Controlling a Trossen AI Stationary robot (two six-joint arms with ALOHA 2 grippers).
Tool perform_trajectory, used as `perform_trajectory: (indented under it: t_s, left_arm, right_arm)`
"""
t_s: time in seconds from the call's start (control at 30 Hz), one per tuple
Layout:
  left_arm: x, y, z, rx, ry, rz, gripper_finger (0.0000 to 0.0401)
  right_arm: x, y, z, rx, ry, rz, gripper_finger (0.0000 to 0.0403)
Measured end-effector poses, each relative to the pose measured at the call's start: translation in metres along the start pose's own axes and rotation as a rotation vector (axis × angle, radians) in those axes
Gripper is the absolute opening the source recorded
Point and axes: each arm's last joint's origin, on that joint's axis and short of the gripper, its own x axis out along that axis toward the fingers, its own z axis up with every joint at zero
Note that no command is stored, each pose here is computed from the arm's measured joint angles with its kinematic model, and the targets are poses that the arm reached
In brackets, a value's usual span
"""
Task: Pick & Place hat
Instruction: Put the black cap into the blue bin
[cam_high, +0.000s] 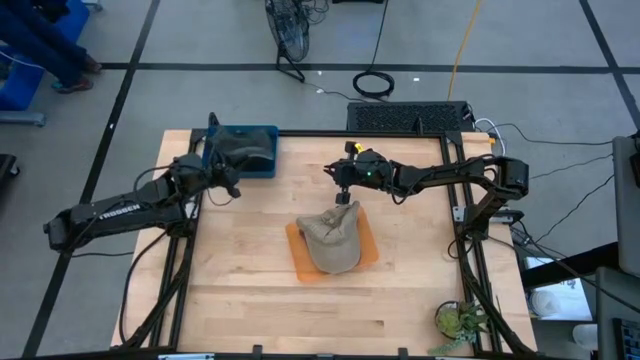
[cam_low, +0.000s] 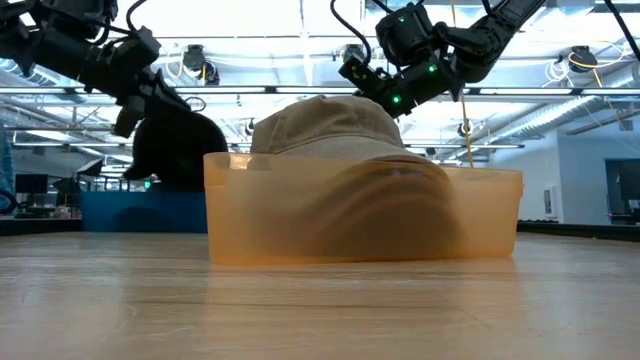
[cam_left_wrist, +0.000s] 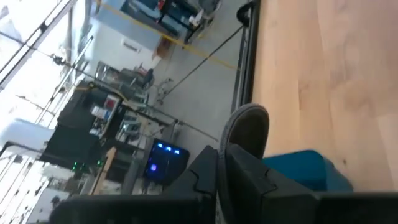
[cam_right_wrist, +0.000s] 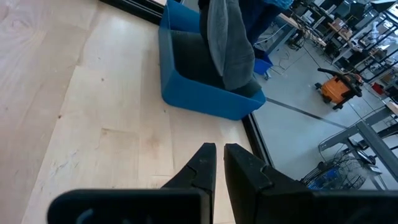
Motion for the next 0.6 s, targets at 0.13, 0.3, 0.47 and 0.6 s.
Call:
perform_trajectory:
  t_s: [0.13, 0.3, 0.47, 0.6]
  left_arm:
    - [0.000, -0.002, -0.006, -0.003, 0.089, 0.002, 0.0019]
    - [0.001, 0.001, -0.016, -0.052, 0.165, 0.020, 0.0017]
    - [0.001, 0.006, -0.024, -0.144, 0.234, 0.072, 0.0063]
    - [0.001, 0.010, -0.028, -0.228, 0.257, 0.106, 0.0079]
  right_arm:
    - [0.000, 0.000, 0.000, 0.001, 0.000, 0.000, 0.0020]
    - [0.000, 0.000, 0.000, 0.002, 0.000, 0.000, 0.0020]
    - [0.000, 0.000, 0.000, 0.003, 0.000, 0.000, 0.0020]
    - [0.000, 0.000, 0.000, 0.004, 0.000, 0.000, 0.0020]
